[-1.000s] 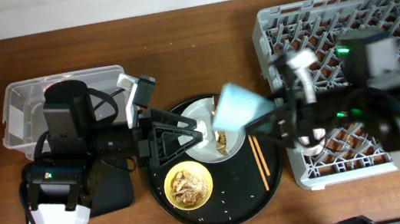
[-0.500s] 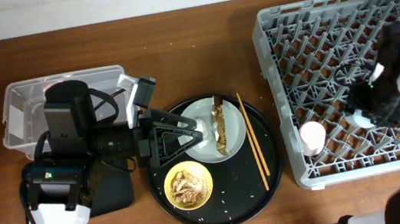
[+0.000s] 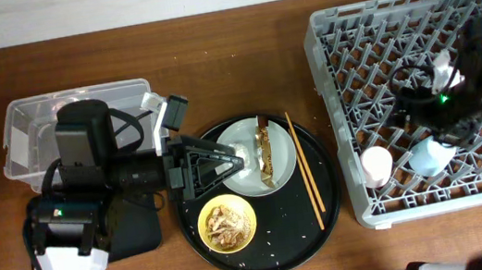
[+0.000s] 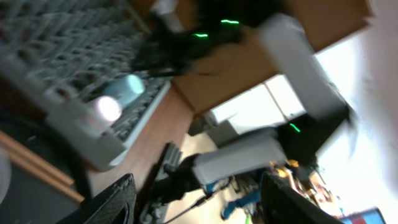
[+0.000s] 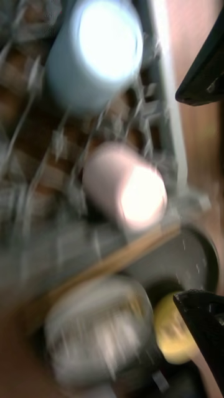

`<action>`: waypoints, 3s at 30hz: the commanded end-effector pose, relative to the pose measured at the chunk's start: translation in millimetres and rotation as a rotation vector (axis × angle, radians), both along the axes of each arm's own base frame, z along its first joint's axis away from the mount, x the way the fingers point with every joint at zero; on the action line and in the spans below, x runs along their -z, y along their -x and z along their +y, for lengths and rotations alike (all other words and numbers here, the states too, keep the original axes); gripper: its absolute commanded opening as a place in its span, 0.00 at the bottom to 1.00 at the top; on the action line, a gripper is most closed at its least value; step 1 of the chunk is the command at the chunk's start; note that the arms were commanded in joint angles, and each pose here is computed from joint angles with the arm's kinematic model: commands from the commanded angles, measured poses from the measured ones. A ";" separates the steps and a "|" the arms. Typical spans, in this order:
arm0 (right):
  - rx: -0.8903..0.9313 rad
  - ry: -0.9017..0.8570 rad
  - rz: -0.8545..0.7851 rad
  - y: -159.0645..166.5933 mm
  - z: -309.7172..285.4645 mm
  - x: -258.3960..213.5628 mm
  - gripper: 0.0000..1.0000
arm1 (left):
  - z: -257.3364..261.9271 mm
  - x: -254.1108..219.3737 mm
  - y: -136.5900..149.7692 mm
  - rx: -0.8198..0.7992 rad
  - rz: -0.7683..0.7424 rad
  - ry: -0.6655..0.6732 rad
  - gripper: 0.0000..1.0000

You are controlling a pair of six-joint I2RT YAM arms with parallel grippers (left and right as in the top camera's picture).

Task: Sort waste into correct bins and load items into the dishwasher rack
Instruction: 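Place the blue cup in the dishwasher rack with the right gripper, then grasp the yellow bowl with the left gripper, then tip the yellow bowl's food scraps onto the black tray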

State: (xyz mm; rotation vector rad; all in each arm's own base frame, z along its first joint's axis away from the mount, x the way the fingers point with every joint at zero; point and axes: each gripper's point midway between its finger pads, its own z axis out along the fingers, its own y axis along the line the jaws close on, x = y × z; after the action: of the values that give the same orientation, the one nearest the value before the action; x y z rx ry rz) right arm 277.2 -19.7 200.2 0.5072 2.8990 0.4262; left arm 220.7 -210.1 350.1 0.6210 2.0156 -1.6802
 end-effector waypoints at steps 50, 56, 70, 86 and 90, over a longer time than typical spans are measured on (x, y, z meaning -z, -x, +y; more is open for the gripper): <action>-0.225 0.074 -0.054 40.3 108.2 -34.0 0.96 | -43.2 294.5 19.4 -0.202 0.067 -1.328 0.00; -0.240 0.138 -0.023 47.9 96.7 -30.1 0.96 | 6.2 229.5 -0.4 -0.321 0.241 -1.172 0.00; -0.240 0.138 -0.023 47.7 96.7 -30.2 0.96 | 201.9 203.8 -53.5 -0.601 0.533 -0.122 0.01; -0.240 0.138 -0.023 47.8 96.7 -30.2 0.96 | 207.5 191.6 -55.2 -0.607 0.634 0.302 0.00; -0.240 0.138 -0.023 47.8 96.7 -30.2 0.96 | 210.7 188.4 -55.7 -0.619 0.583 0.306 0.00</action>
State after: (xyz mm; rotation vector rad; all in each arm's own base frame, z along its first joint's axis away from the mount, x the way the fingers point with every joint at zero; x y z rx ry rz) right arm 229.2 77.1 229.7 0.1581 2.9531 0.2743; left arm 274.4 -4.2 155.2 -0.6232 1.9976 -1.8239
